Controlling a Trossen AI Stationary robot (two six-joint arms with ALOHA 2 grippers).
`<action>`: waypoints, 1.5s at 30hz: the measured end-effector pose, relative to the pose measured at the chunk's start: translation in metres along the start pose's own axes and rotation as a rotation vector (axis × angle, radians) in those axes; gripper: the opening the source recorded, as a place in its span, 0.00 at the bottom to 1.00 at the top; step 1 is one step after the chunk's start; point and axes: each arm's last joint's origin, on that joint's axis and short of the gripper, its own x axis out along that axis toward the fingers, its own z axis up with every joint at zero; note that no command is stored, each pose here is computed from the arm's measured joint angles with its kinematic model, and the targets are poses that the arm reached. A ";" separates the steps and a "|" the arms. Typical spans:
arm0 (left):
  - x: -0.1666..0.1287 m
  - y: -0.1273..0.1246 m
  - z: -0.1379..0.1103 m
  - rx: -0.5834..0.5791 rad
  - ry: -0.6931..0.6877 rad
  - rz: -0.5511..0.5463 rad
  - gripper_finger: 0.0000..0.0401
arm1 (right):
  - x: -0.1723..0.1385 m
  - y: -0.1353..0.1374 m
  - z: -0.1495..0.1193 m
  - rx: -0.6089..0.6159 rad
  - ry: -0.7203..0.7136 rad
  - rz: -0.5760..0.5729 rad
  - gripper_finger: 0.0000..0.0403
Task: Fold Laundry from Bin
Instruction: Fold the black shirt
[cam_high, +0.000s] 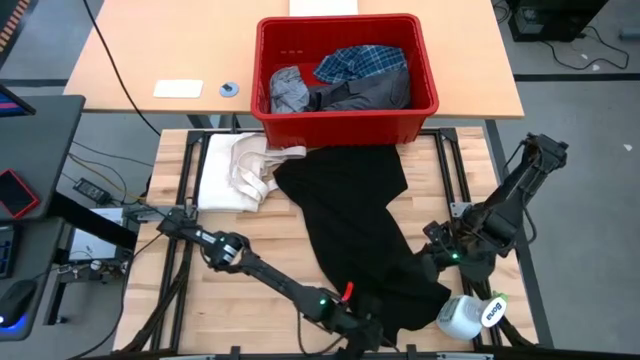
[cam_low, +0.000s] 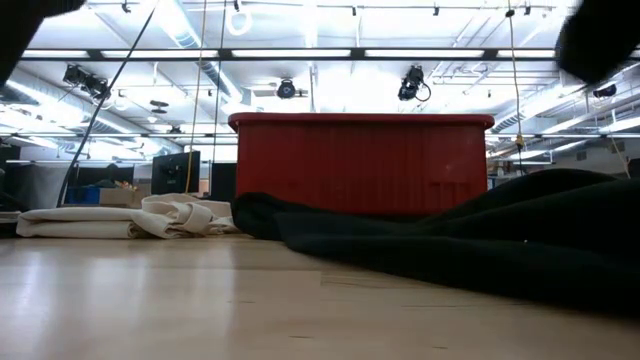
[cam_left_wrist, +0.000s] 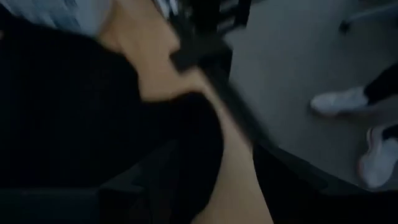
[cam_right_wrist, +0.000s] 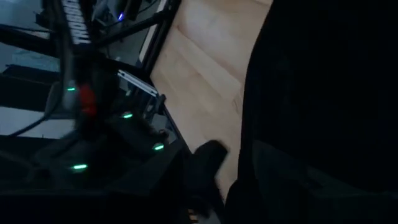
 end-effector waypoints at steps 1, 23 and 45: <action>0.005 0.003 -0.006 0.008 0.025 0.003 0.52 | -0.001 0.000 -0.001 -0.007 -0.003 0.001 0.49; -0.019 0.024 -0.001 -0.445 0.122 0.014 0.01 | -0.016 0.001 -0.022 -0.127 0.069 0.067 0.49; -0.098 0.096 -0.011 -0.988 0.280 0.586 0.00 | 0.024 -0.011 -0.062 -0.678 0.147 -0.043 0.38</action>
